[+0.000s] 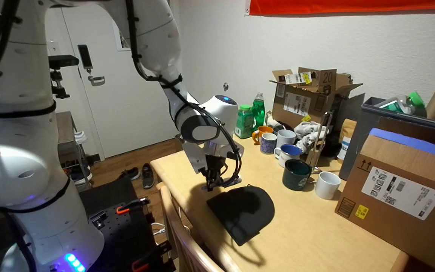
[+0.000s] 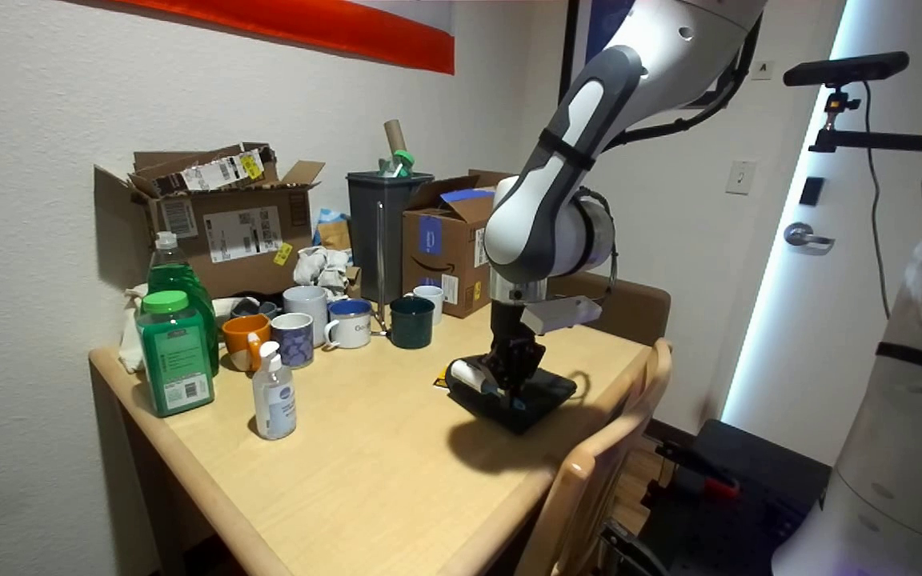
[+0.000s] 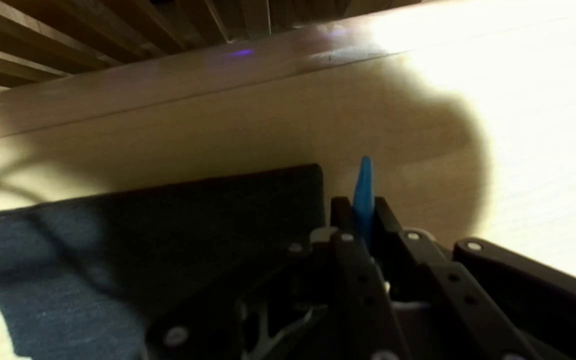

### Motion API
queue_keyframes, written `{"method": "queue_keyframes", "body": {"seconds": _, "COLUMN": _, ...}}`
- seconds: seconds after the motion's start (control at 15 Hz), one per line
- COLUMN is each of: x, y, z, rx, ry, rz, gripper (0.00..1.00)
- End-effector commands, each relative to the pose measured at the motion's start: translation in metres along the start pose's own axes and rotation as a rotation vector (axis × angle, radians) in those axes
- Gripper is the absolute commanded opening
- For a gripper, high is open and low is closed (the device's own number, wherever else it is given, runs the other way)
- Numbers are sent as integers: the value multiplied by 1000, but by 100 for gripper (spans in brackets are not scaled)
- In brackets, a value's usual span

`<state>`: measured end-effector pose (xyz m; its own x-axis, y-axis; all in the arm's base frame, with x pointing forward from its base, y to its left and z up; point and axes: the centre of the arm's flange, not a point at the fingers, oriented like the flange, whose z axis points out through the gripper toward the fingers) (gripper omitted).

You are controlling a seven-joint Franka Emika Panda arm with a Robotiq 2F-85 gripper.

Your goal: Roll the lint roller on the beanie

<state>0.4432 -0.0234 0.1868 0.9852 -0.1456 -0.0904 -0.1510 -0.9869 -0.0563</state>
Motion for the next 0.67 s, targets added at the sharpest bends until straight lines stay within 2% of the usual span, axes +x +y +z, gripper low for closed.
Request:
{"method": "queue_keyframes", "body": {"seconds": 0.0, "x": 14, "y": -29, "z": 1, "rx": -12, "ry": 29, "rz": 0, "gripper": 3}}
{"method": "queue_keyframes", "body": {"seconds": 0.27, "x": 33, "y": -48, "z": 7, "rx": -35, "ry": 62, "rz": 42, "gripper": 3}}
{"method": "queue_keyframes", "body": {"seconds": 0.6, "x": 33, "y": -52, "z": 2, "rx": -42, "ry": 72, "rz": 72, "gripper": 3}}
